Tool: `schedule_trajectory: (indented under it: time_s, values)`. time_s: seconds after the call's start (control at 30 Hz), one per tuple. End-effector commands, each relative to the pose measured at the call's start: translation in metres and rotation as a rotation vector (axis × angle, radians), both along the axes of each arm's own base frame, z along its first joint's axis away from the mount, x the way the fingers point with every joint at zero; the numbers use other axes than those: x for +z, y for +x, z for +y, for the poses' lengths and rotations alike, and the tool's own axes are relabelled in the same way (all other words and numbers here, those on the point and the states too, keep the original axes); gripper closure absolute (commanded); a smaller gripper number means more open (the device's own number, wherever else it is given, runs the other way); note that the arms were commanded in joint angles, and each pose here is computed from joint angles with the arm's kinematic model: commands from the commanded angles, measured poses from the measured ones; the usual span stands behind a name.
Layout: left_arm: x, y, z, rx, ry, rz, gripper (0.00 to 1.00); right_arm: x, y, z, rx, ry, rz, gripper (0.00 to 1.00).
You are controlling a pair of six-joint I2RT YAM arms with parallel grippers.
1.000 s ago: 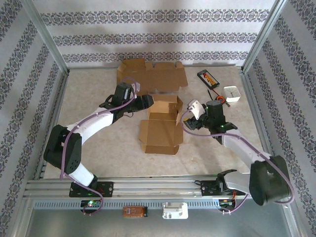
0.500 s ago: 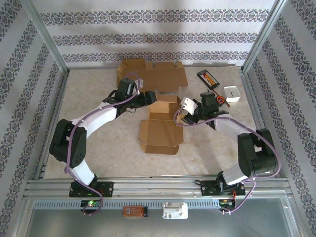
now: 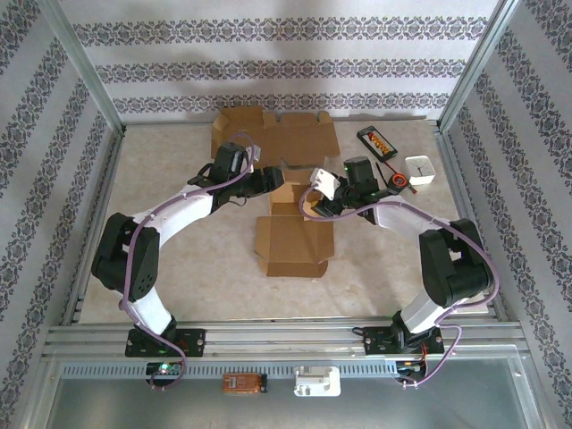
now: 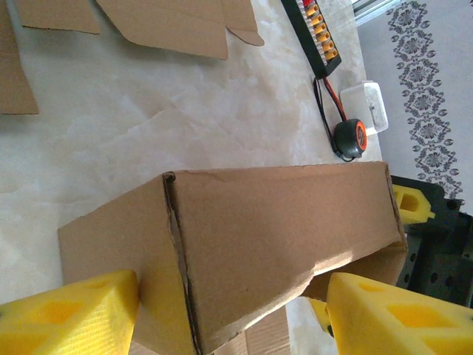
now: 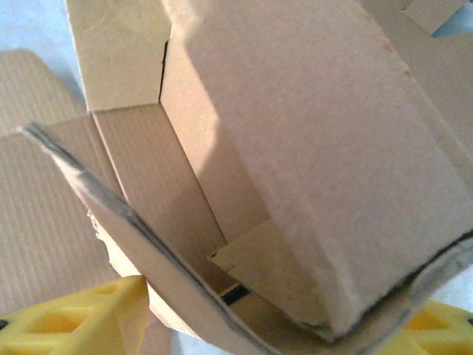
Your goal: Fold the paper box
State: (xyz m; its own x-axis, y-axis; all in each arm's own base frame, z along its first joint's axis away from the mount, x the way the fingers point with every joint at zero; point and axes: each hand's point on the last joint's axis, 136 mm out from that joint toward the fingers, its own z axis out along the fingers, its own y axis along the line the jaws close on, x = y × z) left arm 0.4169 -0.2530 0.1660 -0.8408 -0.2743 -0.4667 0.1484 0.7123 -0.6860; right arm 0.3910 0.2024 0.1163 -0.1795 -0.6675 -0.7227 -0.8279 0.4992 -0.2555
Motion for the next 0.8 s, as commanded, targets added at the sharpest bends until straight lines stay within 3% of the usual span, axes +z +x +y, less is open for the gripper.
schedule_trajectory:
  time_s: [0.0,0.37,0.47,0.57,0.77]
  values:
    - [0.008,0.002,-0.001,-0.007,-0.016,-0.004,0.32,0.01,0.009,0.015,-0.096,0.061,0.045,0.36]
    - [0.009,0.004,0.002,0.008,-0.02,-0.02,0.31,-0.005,0.017,0.041,-0.313,0.15,0.186,0.44]
    - [0.014,0.004,0.003,0.016,-0.028,-0.037,0.3,-0.004,0.032,0.037,-0.456,0.214,0.224,0.51]
    - [0.017,0.004,0.005,0.029,-0.032,-0.052,0.29,-0.018,0.034,0.044,-0.539,0.284,0.311,0.55]
    - [0.02,0.002,0.007,0.049,-0.057,-0.057,0.29,-0.044,0.045,0.043,-0.661,0.303,0.321,0.59]
